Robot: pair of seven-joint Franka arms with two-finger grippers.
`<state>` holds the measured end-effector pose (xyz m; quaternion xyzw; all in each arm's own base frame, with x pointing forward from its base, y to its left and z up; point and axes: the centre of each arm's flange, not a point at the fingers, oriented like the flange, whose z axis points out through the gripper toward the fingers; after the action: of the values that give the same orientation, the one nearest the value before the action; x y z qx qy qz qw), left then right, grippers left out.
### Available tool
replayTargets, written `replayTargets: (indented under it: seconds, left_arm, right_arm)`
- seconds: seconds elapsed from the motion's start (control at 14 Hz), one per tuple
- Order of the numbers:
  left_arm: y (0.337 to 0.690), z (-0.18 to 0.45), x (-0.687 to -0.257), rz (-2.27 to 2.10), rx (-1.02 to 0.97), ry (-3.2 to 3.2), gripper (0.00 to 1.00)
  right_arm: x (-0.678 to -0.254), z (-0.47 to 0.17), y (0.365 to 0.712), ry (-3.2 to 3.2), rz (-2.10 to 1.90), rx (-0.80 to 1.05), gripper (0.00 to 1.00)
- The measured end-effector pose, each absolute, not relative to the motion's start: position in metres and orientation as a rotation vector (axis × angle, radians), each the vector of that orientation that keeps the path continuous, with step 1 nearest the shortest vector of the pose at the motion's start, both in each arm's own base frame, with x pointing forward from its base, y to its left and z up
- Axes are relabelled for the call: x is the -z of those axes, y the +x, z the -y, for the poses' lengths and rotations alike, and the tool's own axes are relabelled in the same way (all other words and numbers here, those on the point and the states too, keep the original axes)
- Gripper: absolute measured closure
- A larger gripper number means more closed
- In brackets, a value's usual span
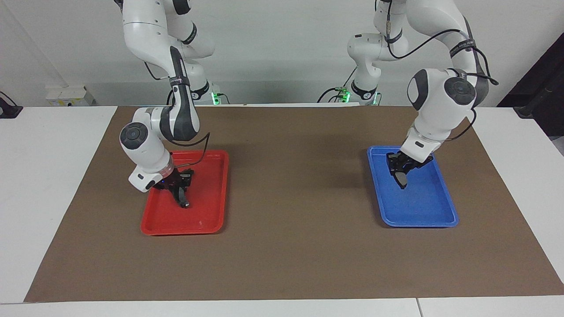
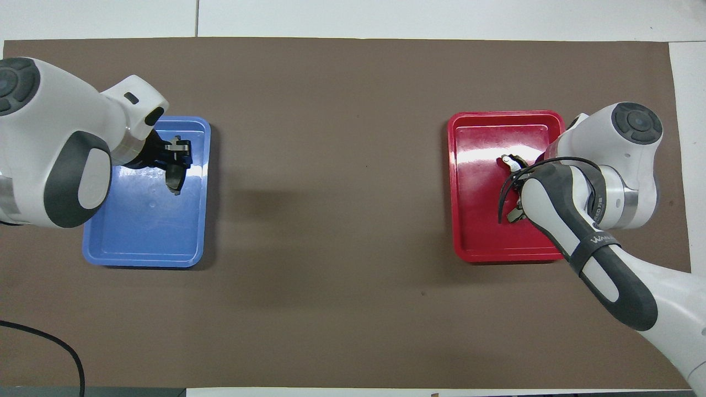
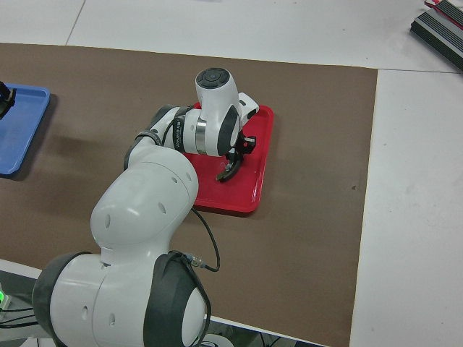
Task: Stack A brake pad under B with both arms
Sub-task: 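Place the small pad mid-table with the left gripper while the right gripper lifts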
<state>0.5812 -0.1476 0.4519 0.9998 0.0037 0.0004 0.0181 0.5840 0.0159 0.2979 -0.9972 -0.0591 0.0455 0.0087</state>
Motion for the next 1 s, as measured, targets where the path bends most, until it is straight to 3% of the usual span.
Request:
replayTargets:
  seconds: [0.43, 0.71, 1.0]
  left_arm:
    - [0.534, 0.282, -0.461, -0.14, 0.016, 3.063, 0.59]
    - [0.5, 0.359, -0.462, -0.172, -0.096, 3.038, 0.59]
    - [0.488, 0.402, -0.418, -0.138, -0.205, 3.041, 0.59]
  right_arm:
    - [-0.314, -0.017, 0.59, -3.107, 0.19, -0.203, 0.57]
    - [-0.37, -0.018, 0.607, -3.099, 0.195, -0.211, 0.57]
    - [-0.445, 0.008, 0.618, -3.089, 0.14, -0.235, 0.57]
